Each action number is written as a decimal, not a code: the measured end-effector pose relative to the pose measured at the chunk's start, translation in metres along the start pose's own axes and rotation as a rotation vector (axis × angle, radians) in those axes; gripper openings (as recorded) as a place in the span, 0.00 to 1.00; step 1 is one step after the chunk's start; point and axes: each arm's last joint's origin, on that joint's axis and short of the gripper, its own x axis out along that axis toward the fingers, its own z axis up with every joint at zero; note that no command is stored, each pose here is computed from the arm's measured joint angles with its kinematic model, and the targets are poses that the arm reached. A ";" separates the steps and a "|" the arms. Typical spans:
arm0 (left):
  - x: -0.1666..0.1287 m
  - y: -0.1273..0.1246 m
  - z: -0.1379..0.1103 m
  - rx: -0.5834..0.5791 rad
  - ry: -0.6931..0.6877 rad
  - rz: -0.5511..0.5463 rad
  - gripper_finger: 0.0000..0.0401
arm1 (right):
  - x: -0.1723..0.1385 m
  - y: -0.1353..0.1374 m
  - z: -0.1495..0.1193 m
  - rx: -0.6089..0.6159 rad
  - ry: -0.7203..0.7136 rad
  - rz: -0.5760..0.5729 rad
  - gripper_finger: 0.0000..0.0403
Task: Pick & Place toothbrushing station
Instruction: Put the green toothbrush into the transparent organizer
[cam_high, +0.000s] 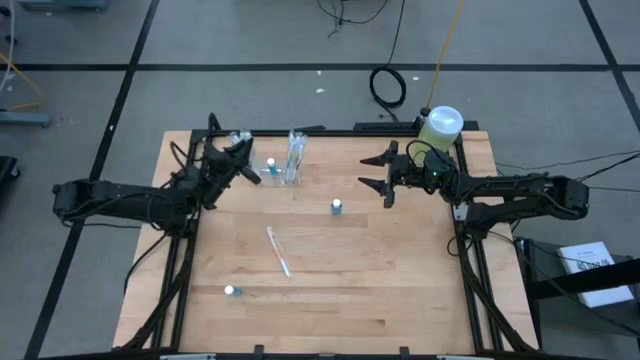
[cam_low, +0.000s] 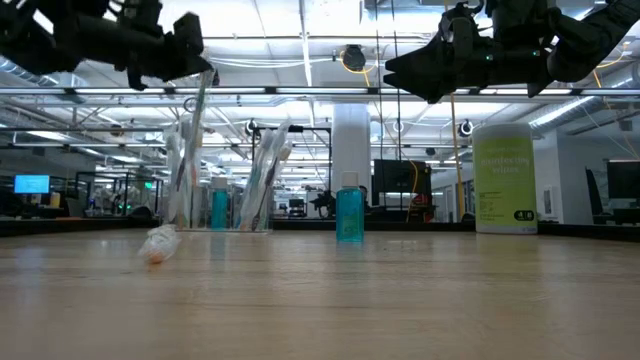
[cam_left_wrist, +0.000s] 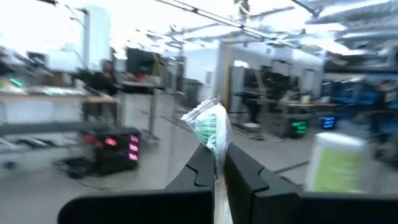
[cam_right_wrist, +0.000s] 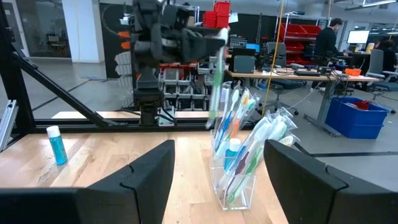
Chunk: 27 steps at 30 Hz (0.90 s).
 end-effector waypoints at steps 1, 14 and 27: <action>0.001 0.004 -0.003 0.033 -0.007 0.020 0.01 | 0.000 0.000 0.000 0.000 -0.001 0.000 0.60; 0.001 0.032 -0.030 0.022 0.014 0.100 0.01 | 0.000 0.000 0.000 0.000 0.000 0.000 0.60; -0.009 0.045 -0.052 -0.093 0.073 0.151 0.02 | 0.000 0.000 0.000 0.000 -0.001 0.000 0.60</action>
